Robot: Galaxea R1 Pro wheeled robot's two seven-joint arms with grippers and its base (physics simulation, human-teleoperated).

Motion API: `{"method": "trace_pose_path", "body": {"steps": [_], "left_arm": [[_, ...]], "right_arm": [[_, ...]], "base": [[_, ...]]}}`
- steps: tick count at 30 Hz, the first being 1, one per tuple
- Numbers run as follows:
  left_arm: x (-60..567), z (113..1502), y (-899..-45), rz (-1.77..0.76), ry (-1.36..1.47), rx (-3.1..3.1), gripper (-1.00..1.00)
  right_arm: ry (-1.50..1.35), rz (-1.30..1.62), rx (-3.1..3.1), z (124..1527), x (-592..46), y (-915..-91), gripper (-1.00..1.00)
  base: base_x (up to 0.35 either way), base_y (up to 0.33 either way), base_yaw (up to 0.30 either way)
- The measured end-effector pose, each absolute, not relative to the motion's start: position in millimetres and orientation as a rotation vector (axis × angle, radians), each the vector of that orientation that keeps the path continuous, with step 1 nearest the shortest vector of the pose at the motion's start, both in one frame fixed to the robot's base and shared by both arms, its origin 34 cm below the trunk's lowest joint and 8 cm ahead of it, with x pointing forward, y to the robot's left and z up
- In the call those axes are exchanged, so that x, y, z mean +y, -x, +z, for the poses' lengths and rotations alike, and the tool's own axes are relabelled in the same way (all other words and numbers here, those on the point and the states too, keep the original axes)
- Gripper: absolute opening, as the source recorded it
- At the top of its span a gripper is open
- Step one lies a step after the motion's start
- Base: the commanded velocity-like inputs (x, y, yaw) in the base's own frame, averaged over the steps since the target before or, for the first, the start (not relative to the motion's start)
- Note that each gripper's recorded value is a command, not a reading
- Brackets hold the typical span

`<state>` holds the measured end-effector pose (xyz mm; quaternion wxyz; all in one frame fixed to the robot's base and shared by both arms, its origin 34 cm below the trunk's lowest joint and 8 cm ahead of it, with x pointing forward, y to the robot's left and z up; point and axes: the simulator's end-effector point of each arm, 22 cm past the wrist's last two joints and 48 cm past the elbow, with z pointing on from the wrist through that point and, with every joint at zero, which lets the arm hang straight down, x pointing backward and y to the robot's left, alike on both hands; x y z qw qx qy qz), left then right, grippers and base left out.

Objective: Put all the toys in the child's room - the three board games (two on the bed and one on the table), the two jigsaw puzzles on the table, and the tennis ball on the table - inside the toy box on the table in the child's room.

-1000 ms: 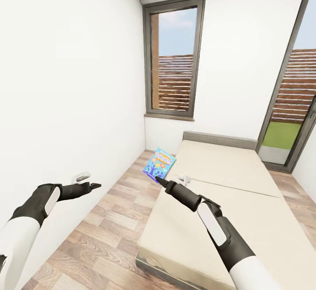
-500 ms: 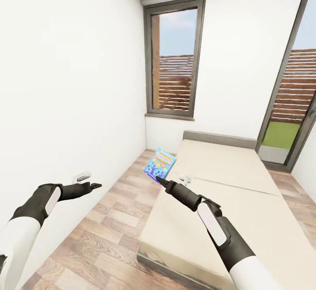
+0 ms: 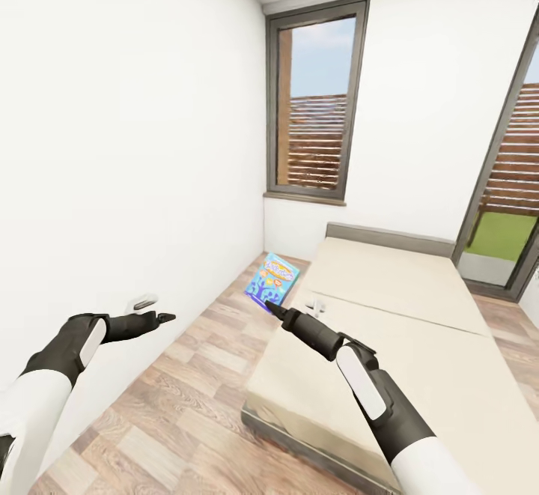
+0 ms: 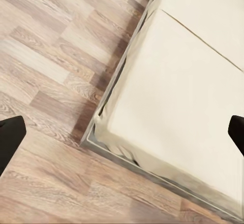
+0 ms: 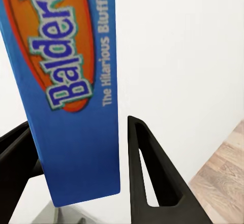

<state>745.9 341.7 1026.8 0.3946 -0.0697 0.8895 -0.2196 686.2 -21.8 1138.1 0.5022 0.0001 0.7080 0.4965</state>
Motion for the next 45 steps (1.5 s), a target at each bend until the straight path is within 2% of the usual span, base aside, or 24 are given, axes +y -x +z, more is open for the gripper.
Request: {"method": "trace_pose_path", "body": {"steps": [16, 39, 45], "left_arm": [[337.7, 1026.4, -746.0, -0.561, 0.172, 2.256, 1.0], [337.8, 1020.6, -746.2, -0.561, 0.174, 2.264, 1.0], [337.5, 1019.8, -746.3, -0.562, 0.174, 2.266, 1.0]], "right_arm": [[-0.006, 1.194, 1.714, 1137.7, -22.9, -687.1, -1.0], [-0.014, 1.201, 1.723, 1132.9, -16.9, -687.3, -1.0], [-0.016, 1.199, 1.725, 1131.8, -18.5, -687.9, -1.0]], "base": [[-0.163, -0.205, 0.008], [-0.006, -0.063, 0.256], [0.0, -0.216, 0.071]]}}
